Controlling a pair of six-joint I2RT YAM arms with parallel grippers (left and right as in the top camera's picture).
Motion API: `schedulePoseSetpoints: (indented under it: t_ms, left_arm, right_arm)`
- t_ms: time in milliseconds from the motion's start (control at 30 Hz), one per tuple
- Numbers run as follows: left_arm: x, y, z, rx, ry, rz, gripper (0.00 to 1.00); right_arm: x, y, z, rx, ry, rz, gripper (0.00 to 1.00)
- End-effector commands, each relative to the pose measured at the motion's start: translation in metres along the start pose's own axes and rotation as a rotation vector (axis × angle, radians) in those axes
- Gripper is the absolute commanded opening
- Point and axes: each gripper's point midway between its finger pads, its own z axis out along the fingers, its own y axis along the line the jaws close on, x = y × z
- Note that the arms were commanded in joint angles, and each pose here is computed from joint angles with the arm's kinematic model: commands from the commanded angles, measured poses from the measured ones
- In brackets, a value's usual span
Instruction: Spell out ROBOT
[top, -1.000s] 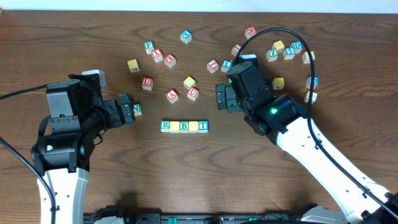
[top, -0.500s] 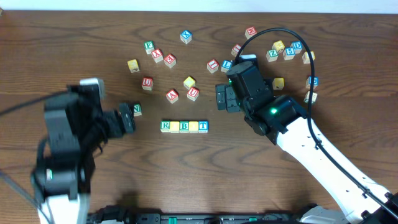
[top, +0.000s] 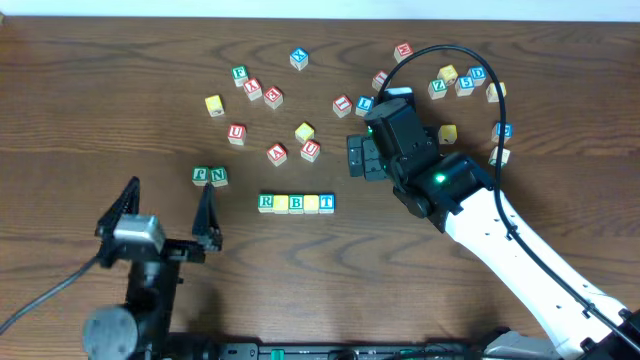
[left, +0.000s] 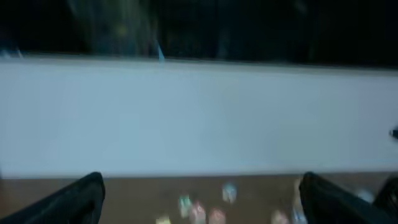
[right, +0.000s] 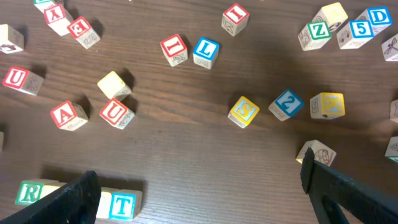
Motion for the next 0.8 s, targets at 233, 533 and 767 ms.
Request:
schedulePoseSetpoints:
  t_ms: [233,533,767]
  left_arm:
    - [0.016,0.019,-0.013,-0.072,-0.306,0.077,0.98]
    - [0.069,0.041,-0.006,-0.163,-0.140,0.059,0.98]
    - [0.171,0.048,-0.014,-0.185,0.277,-0.004,0.98]
  right_arm:
    - [-0.006,-0.002,-0.004,0.009,-0.020,-0.007,0.99]
    - [-0.006,-0.002,-0.004,0.009,-0.020,-0.007,0.99]
    - [-0.006,-0.002,-0.004,0.008,-0.020,-0.008,0.99]
